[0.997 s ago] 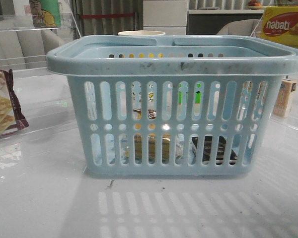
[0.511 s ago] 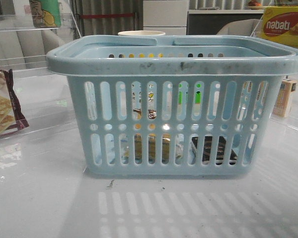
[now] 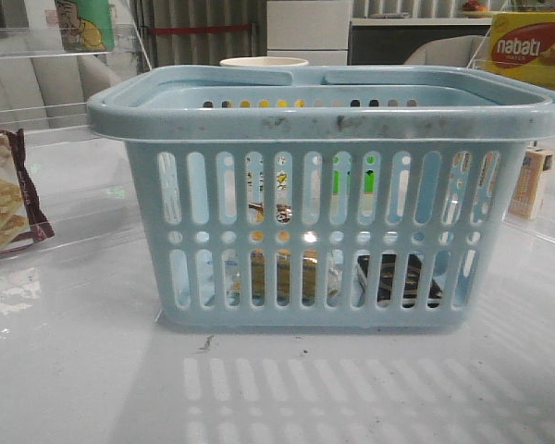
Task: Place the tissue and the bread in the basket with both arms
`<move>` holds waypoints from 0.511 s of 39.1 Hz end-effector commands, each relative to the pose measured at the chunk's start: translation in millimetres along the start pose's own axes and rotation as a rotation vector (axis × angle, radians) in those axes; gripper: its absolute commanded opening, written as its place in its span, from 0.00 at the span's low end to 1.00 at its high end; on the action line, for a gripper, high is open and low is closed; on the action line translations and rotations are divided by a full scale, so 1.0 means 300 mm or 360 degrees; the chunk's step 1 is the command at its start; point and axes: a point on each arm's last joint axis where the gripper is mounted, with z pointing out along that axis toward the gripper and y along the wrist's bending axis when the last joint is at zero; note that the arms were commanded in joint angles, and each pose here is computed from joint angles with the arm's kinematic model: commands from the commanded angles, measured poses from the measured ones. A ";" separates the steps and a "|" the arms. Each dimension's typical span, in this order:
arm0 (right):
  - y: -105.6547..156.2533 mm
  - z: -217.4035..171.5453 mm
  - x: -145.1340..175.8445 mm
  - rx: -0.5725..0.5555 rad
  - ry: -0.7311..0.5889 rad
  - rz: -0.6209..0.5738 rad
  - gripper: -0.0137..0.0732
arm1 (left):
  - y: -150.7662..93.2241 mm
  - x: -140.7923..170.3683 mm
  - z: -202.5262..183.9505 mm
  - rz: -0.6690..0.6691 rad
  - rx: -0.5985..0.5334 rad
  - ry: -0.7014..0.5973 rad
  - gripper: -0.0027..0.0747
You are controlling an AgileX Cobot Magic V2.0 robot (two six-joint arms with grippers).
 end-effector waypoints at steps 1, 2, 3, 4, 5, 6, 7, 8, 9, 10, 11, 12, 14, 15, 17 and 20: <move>-0.024 -0.015 0.011 0.0178 -0.0401 0.0011 0.22 | -0.001 -0.032 -0.006 -0.0017 0.0011 -0.0169 0.15; -0.028 -0.010 0.033 0.0217 -0.0452 0.0018 0.22 | -0.001 -0.032 -0.006 -0.0017 0.0011 -0.0169 0.15; -0.030 -0.014 0.047 0.0245 -0.0522 0.0019 0.22 | -0.001 -0.032 -0.006 -0.0017 0.0011 -0.0169 0.15; -0.032 -0.017 0.065 0.0277 -0.0569 0.0022 0.22 | -0.001 -0.032 -0.006 -0.0017 0.0011 -0.0169 0.15; -0.033 -0.010 0.089 0.0301 -0.0604 0.0024 0.22 | -0.001 -0.032 -0.006 -0.0017 0.0011 -0.0169 0.15; -0.035 -0.012 0.107 0.0330 -0.0644 0.0026 0.22 | -0.001 -0.032 -0.006 -0.0017 0.0011 -0.0169 0.15; -0.036 -0.005 0.131 0.0356 -0.0669 0.0028 0.22 | -0.001 -0.032 -0.006 -0.0017 0.0011 -0.0169 0.15; -0.036 -0.002 0.148 0.0368 -0.0693 0.0027 0.22 | -0.001 -0.032 -0.006 -0.0017 0.0011 -0.0169 0.15; -0.036 -0.002 0.165 0.0390 -0.0723 0.0027 0.22 | -0.001 -0.032 -0.006 -0.0017 0.0011 -0.0169 0.15; -0.037 0.008 0.192 0.0407 -0.0729 0.0030 0.22 | -0.001 -0.032 -0.006 -0.0017 0.0011 -0.0169 0.15; -0.037 0.005 0.205 0.0426 -0.0768 0.0028 0.22 | -0.001 -0.032 -0.006 -0.0017 0.0011 -0.0169 0.15; -0.037 0.010 0.221 0.0436 -0.0784 0.0029 0.22 | -0.001 -0.032 -0.006 -0.0017 0.0011 -0.0169 0.15; -0.036 0.016 0.249 0.0454 -0.0806 0.0032 0.22 | -0.001 -0.032 -0.006 -0.0017 0.0011 -0.0169 0.15; -0.035 0.018 0.262 0.0457 -0.0817 0.0031 0.22 | -0.001 -0.032 -0.006 -0.0017 0.0011 -0.0169 0.15; -0.033 0.022 0.281 0.0460 -0.0843 0.0028 0.22 | -0.001 -0.032 -0.006 -0.0017 0.0011 -0.0169 0.15; -0.033 0.034 0.301 0.0461 -0.0841 0.0028 0.22 | -0.001 -0.032 -0.006 -0.0017 0.0011 -0.0169 0.15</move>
